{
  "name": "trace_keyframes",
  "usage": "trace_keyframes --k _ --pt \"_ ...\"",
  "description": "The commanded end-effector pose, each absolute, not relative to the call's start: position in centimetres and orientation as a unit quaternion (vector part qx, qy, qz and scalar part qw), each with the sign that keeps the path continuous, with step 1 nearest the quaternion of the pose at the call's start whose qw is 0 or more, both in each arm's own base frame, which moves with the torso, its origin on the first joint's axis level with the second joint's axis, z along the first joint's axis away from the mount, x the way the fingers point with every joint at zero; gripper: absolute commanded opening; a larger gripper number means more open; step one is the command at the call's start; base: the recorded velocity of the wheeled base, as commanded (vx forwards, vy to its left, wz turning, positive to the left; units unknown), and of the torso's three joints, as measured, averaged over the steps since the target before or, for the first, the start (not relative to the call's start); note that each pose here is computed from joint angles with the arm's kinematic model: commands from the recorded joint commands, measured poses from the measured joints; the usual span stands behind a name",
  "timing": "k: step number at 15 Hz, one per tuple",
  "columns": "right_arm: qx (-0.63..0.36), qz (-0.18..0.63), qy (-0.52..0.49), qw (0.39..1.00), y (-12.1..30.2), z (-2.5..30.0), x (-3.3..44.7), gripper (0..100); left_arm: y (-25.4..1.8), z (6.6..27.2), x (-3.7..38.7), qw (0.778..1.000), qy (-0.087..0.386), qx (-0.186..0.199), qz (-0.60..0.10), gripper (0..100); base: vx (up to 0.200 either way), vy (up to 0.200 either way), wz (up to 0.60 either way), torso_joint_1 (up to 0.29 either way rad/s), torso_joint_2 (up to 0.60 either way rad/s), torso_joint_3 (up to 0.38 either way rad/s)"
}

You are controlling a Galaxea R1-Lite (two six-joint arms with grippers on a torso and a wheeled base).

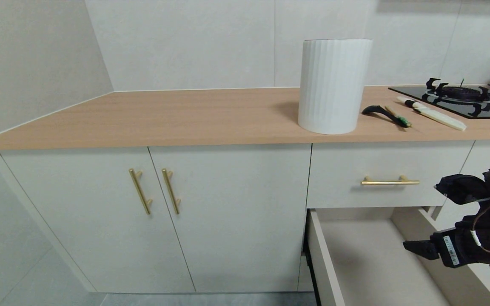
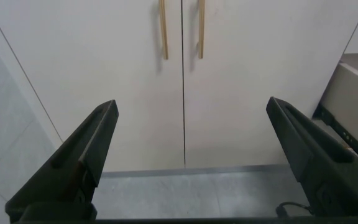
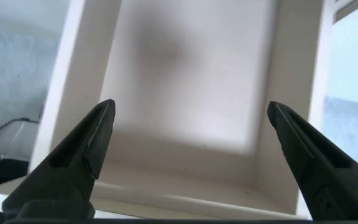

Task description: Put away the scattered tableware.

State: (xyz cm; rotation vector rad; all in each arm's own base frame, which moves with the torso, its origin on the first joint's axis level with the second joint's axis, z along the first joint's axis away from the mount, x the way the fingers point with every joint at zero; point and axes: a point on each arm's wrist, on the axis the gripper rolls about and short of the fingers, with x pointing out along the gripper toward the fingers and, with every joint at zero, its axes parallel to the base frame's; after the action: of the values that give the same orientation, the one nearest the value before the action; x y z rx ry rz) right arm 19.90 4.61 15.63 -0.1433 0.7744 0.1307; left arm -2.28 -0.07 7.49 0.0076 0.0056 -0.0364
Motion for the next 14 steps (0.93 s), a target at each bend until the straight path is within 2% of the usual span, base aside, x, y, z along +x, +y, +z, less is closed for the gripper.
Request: trace_keyframes --k 1,14 --pt "-0.07 0.063 0.376 0.922 4.61 15.67 19.89 100 -0.08 7.49 -2.28 1.0 0.003 0.004 -0.018 100 0.0 0.0 0.0 0.193 -0.48 -0.31" --pt "-0.066 0.065 0.362 0.928 4.69 15.83 20.2 100 -0.07 7.49 -2.28 1.0 0.003 0.004 -0.018 100 0.0 0.0 0.0 0.186 -0.49 -0.282"
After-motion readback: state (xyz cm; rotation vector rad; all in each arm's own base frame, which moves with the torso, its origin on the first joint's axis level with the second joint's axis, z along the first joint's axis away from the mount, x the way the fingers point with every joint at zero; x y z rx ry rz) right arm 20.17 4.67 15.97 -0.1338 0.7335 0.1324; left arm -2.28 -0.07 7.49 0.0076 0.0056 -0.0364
